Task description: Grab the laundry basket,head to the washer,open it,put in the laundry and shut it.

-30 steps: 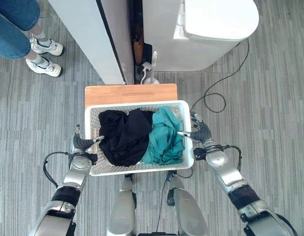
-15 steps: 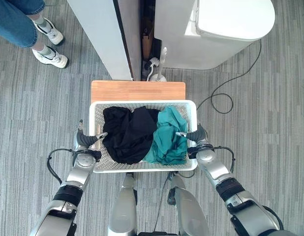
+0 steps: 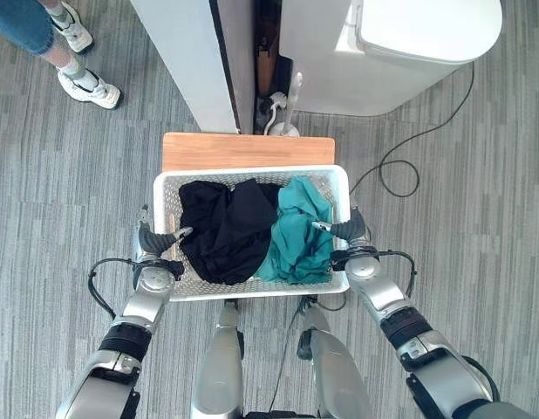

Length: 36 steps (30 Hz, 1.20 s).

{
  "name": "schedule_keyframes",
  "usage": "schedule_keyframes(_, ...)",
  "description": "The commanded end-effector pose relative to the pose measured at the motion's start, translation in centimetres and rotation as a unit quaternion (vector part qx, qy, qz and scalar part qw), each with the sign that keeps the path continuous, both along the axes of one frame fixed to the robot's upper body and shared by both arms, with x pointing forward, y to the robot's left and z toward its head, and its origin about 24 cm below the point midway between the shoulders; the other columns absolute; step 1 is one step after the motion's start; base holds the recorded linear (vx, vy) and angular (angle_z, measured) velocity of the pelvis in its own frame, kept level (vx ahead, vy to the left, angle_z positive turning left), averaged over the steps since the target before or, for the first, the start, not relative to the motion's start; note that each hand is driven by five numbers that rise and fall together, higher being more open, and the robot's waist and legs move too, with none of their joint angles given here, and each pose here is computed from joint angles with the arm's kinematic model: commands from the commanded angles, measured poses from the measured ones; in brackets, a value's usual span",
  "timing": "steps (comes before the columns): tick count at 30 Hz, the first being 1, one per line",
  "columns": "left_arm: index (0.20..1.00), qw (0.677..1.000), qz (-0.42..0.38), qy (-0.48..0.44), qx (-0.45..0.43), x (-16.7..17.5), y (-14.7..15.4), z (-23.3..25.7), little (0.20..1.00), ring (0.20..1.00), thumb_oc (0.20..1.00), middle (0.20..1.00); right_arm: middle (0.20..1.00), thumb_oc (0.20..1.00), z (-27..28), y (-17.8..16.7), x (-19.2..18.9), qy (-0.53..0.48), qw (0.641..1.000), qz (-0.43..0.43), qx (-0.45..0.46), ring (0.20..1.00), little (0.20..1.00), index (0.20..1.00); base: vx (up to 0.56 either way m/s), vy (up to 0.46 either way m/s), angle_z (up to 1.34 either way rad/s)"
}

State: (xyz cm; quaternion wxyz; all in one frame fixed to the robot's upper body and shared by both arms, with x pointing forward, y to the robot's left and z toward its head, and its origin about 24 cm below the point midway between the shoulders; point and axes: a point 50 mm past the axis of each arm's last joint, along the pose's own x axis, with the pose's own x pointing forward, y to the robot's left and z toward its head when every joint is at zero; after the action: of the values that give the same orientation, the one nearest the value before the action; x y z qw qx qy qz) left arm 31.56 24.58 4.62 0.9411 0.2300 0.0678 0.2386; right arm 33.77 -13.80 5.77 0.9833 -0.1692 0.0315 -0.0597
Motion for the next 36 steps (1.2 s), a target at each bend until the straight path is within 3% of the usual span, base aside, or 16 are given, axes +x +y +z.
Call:
schedule_keyframes(1, 1.0, 0.999, -0.025, 0.007, 0.038, 0.2, -0.7, -0.2, 1.0, 1.0, 1.0, 1.0, 1.0, 1.0, -0.3, 4.2, -0.9, 0.013, 0.996, 0.083, 0.041, 1.0, 1.0, 1.0, 0.0, 0.0, 0.0)
schedule_keyframes(2, 1.0, 0.999, -0.027, 0.006, 0.037, 0.2, -0.7, -0.1, 1.0, 1.0, 1.0, 1.0, 0.746, 0.746, -0.5, 4.6, -1.1, 0.016, 0.994, 0.094, 0.046, 0.746, 0.746, 0.746, 0.0, 0.0, 0.0)
schedule_keyframes(3, 1.0, 0.999, -0.027, 0.006, 0.037, 0.2, -0.7, -0.1, 1.0, 1.0, 1.0, 1.0, 0.592, 0.592, -0.5, 4.6, -1.1, 0.016, 0.994, 0.094, 0.046, 0.592, 0.592, 0.592, 0.0, 0.0, 0.0)
schedule_keyframes(4, 0.887, 0.999, -0.027, 0.005, 0.036, 0.2, -0.7, -0.1, 0.887, 0.887, 0.887, 0.887, 0.567, 0.567, -0.5, 4.7, -1.2, 0.018, 0.994, 0.098, 0.047, 0.567, 0.567, 0.567, 0.0, 0.0, 0.0)
schedule_keyframes(5, 0.398, 0.999, -0.028, 0.003, 0.036, 0.2, -0.7, 0.0, 0.398, 0.398, 0.398, 0.398, 0.297, 0.297, -0.7, 4.9, -1.3, 0.023, 0.993, 0.103, 0.049, 0.297, 0.297, 0.297, 0.0, 0.0, 0.0)
schedule_keyframes(6, 0.2, 0.999, -0.028, 0.003, 0.036, 0.2, -0.7, 0.0, 0.2, 0.2, 0.2, 0.2, 0.2, 0.2, -0.7, 4.9, -1.3, 0.023, 0.993, 0.103, 0.049, 0.2, 0.2, 0.2, 0.0, 0.0, 0.0)
schedule_keyframes(13, 0.2, 0.999, -0.039, -0.006, 0.035, 0.0, -0.5, 0.4, 0.2, 0.2, 0.2, 0.2, 0.2, 0.2, -1.3, 4.3, -1.6, 0.036, 0.992, 0.105, 0.057, 0.2, 0.2, 0.2, 0.0, 0.0, 0.0)
schedule_keyframes(15, 0.2, 0.998, -0.042, -0.008, 0.038, -0.1, -0.4, 0.6, 0.2, 0.2, 0.2, 0.2, 0.432, 0.432, -1.2, 3.9, -1.5, 0.035, 0.993, 0.105, 0.049, 0.432, 0.432, 0.432, 0.0, 0.0, 0.0)
schedule_keyframes(17, 0.2, 0.998, -0.042, -0.008, 0.04, -0.1, -0.3, 0.6, 0.2, 0.2, 0.2, 0.2, 0.511, 0.511, -1.2, 3.7, -1.6, 0.034, 0.993, 0.106, 0.043, 0.511, 0.511, 0.511, 0.0, 0.0, 0.0)
schedule_keyframes(18, 0.2, 0.998, -0.039, -0.013, 0.05, -0.2, -0.1, 0.8, 0.2, 0.2, 0.2, 0.2, 0.285, 0.285, -1.0, 3.2, -1.5, 0.027, 0.994, 0.1, 0.03, 0.285, 0.285, 0.285, 0.0, 0.0, 0.0)
schedule_keyframes(19, 0.2, 0.997, -0.037, -0.027, 0.054, -0.3, 0.0, 1.2, 0.2, 0.2, 0.2, 0.2, 0.2, 0.2, -0.7, 2.6, -1.4, 0.015, 0.996, 0.088, 0.021, 0.2, 0.2, 0.2, 0.0, 0.0, 0.0)
schedule_keyframes(36, 0.2, 0.992, -0.032, -0.082, 0.093, -0.8, 0.6, 3.3, 0.2, 0.2, 0.2, 0.2, 0.2, 0.2, 1.0, -0.8, -2.7, -0.054, 0.997, 0.042, 0.025, 0.2, 0.2, 0.2, 0.0, 0.0, 0.0)
